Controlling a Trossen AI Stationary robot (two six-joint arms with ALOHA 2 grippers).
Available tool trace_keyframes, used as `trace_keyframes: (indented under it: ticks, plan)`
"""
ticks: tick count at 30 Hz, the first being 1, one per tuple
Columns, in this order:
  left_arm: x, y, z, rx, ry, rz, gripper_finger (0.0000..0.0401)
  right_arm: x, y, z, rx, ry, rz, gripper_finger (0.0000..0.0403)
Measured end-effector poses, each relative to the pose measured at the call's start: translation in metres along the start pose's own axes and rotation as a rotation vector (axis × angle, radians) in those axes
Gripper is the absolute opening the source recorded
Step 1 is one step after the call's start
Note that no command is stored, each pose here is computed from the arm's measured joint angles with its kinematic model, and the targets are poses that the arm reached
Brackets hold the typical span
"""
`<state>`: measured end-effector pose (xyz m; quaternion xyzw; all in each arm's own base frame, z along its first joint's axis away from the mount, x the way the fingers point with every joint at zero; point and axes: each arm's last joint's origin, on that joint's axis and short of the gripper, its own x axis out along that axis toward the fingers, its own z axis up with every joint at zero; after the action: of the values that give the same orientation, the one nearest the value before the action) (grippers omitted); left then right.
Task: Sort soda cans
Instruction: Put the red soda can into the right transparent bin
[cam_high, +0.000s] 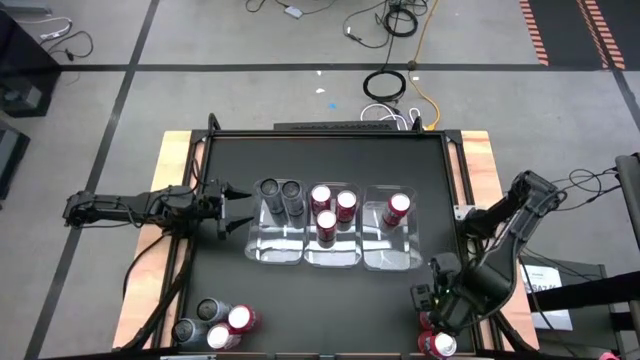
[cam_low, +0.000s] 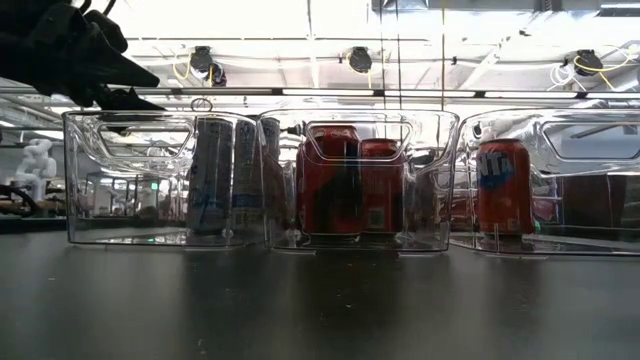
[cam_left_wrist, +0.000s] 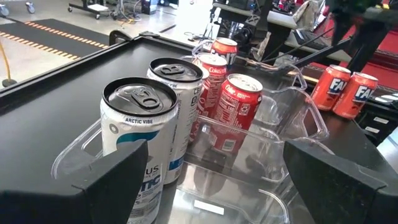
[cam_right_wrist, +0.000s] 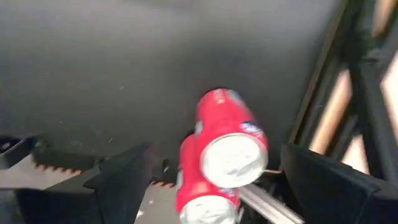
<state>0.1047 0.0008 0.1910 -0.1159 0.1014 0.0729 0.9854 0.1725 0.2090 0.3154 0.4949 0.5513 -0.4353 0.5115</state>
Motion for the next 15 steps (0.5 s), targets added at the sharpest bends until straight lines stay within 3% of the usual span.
trace_keyframes:
  ticks: [7, 15]
  plan:
    - [0.000, 0.000, 0.000, 0.000, 0.000, 0.000, 0.0382, 0.019, -0.005, -0.005, -0.027, -0.006, -0.017, 0.0343]
    - [0.000, 0.000, 0.000, 0.000, 0.000, 0.000, 0.0382, 0.043, -0.005, -0.015, -0.060, 0.052, 0.039, 0.0343]
